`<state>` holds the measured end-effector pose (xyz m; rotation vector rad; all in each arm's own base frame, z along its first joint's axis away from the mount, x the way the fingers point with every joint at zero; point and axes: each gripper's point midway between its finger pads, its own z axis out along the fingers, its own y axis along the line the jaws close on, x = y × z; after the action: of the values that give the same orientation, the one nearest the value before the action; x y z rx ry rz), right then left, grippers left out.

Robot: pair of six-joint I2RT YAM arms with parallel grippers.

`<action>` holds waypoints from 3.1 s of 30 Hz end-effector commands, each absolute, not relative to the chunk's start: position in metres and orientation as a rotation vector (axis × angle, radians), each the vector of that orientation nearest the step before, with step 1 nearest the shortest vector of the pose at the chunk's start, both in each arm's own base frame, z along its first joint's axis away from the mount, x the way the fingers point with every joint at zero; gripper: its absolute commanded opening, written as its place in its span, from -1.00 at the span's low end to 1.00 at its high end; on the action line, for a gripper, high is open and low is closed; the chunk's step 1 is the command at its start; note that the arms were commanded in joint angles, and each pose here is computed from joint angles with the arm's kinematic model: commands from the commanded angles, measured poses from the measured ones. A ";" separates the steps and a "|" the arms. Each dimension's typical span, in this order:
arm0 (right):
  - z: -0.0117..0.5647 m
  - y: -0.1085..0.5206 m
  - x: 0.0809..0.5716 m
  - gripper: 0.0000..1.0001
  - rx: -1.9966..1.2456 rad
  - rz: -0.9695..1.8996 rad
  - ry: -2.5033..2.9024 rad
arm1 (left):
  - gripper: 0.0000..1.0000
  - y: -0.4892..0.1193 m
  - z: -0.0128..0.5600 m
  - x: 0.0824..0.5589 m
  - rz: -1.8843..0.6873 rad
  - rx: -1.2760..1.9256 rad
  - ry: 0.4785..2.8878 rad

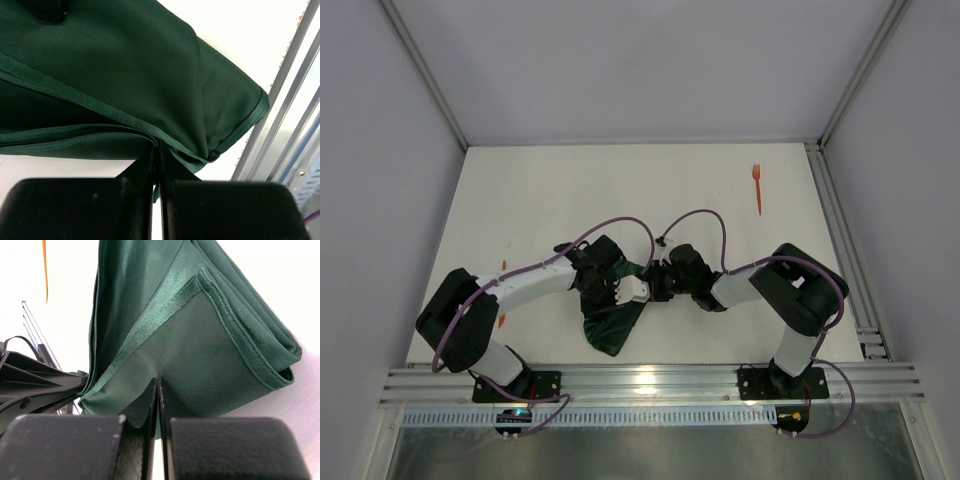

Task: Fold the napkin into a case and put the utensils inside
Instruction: Pick up the 2/3-rectangle-folded napkin from the center of the board, then fold the 2/3-rectangle-folded napkin at the center of the board.

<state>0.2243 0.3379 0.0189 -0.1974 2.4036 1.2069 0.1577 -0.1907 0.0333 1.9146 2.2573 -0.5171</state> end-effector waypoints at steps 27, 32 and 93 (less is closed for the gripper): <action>0.046 0.351 0.223 -0.88 -0.328 1.173 2.304 | -1.00 -0.175 0.053 0.255 -0.256 1.481 2.350; 0.059 0.371 0.214 -0.87 -0.392 1.218 2.266 | -1.00 -0.171 0.055 0.261 -0.257 1.433 2.366; 0.088 0.300 0.268 -0.29 -0.118 0.993 2.256 | -1.00 -0.160 0.008 0.205 -0.335 1.742 2.240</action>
<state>0.2553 0.3185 0.0687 -0.0423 2.2967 1.0844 0.2103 -0.1596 0.0173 1.7230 2.2402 -0.3062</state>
